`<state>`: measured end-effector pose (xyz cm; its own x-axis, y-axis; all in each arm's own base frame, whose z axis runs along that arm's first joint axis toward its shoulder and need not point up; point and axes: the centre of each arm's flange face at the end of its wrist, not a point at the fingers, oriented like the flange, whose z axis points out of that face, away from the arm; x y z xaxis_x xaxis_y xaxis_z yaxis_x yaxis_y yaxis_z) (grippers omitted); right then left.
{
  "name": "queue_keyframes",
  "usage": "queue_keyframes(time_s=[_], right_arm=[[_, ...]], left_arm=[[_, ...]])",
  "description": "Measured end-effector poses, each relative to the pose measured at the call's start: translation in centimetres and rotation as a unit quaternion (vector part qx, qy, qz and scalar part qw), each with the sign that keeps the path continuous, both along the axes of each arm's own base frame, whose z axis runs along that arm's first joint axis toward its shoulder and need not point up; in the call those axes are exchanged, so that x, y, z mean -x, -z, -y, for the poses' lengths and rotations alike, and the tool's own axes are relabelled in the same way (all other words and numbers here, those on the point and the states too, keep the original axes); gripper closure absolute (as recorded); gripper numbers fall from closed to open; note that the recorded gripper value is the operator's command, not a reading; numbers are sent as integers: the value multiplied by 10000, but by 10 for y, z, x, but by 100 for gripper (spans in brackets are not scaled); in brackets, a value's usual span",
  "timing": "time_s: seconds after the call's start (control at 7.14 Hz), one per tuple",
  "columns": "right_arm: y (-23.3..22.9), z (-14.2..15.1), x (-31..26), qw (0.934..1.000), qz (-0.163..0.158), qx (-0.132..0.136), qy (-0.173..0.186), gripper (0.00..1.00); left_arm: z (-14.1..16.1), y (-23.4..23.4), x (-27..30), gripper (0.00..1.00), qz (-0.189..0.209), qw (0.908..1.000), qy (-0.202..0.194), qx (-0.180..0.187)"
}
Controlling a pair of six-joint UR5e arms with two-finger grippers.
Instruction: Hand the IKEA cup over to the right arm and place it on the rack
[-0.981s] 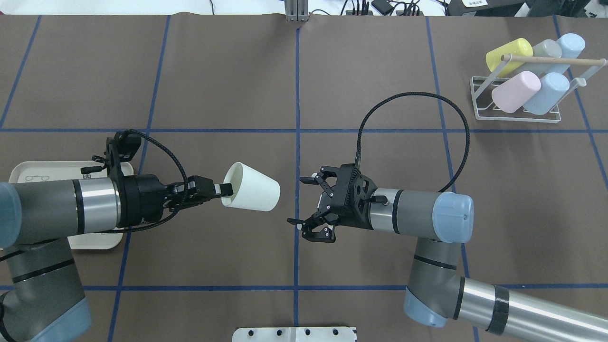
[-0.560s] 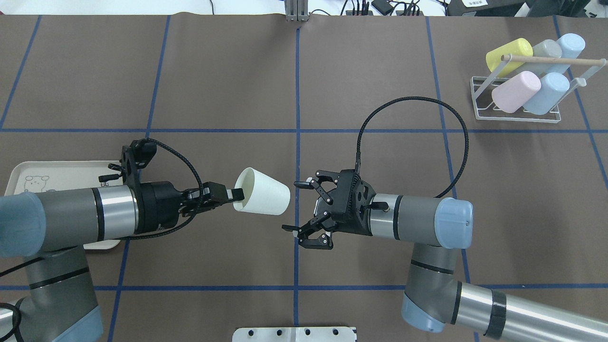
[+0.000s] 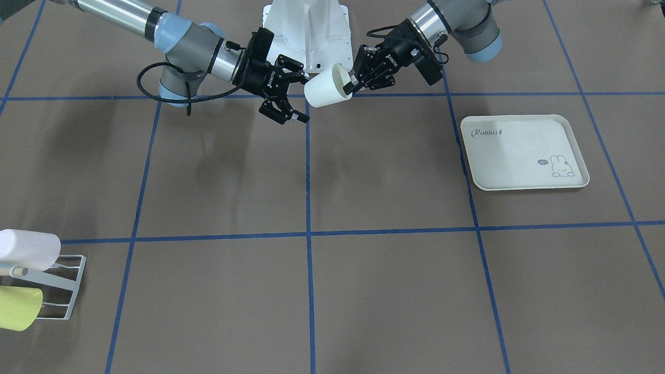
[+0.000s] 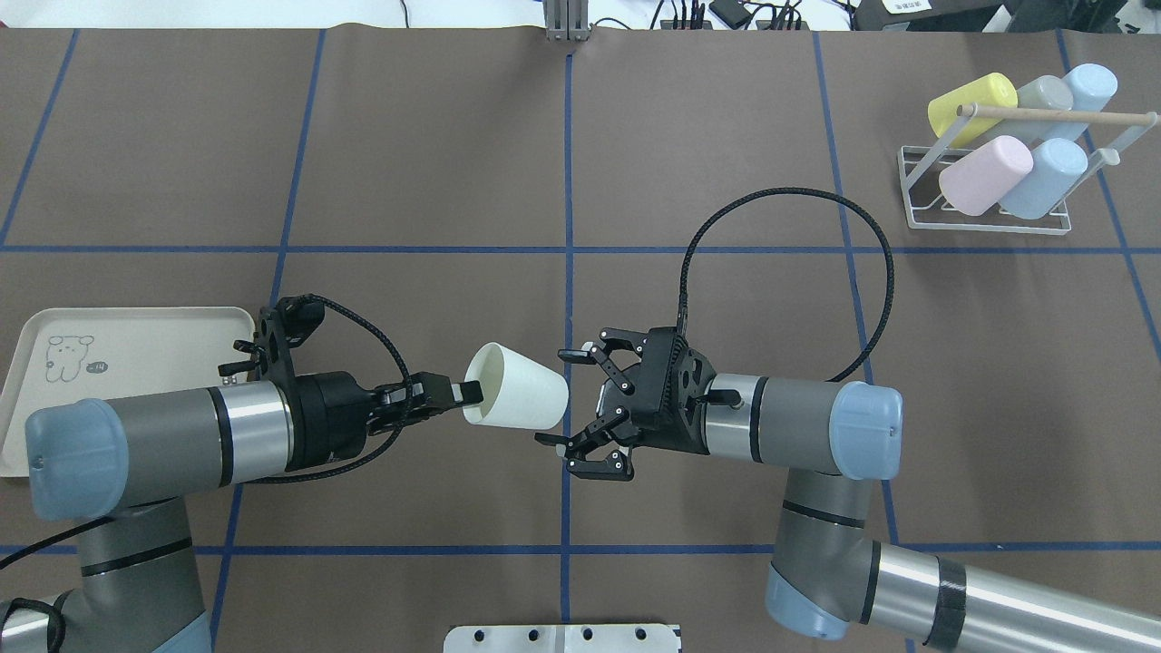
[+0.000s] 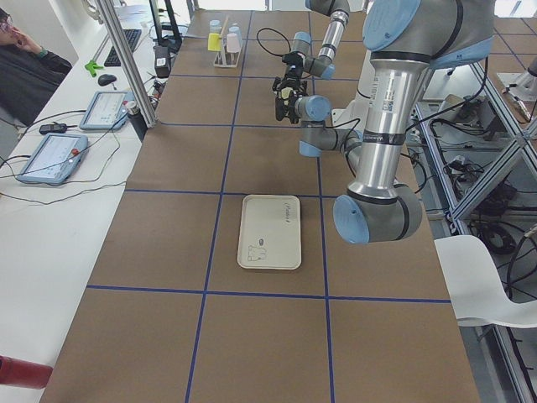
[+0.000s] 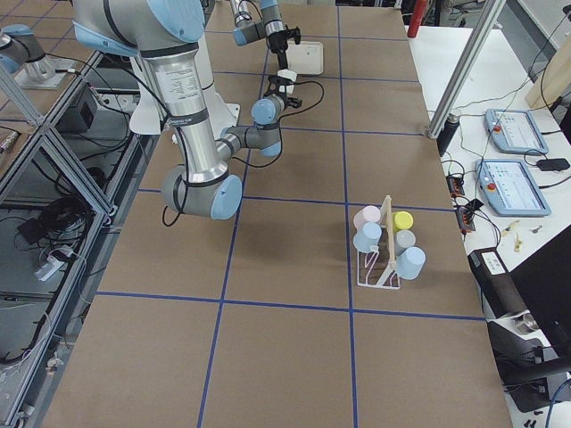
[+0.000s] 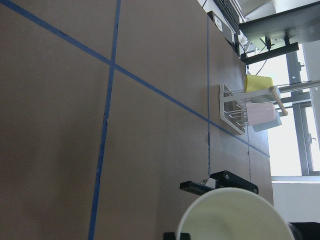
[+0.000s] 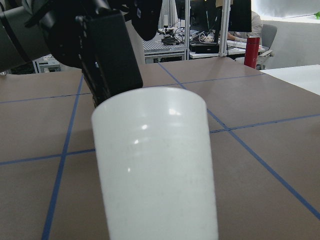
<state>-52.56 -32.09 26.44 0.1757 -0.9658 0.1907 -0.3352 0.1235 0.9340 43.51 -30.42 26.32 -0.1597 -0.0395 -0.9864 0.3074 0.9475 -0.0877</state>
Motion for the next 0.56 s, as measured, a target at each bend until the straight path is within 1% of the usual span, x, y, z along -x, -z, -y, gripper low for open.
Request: queue_keyframes(time_s=[0.28, 0.56], right_arm=[[1, -2, 1, 10000, 13, -4, 17, 4], [3, -3, 1, 10000, 42, -14, 23, 7]], left_arm=[[2, 0, -8, 100, 18, 10000, -8, 7], [4, -3, -16, 100, 70, 10000, -17, 21]])
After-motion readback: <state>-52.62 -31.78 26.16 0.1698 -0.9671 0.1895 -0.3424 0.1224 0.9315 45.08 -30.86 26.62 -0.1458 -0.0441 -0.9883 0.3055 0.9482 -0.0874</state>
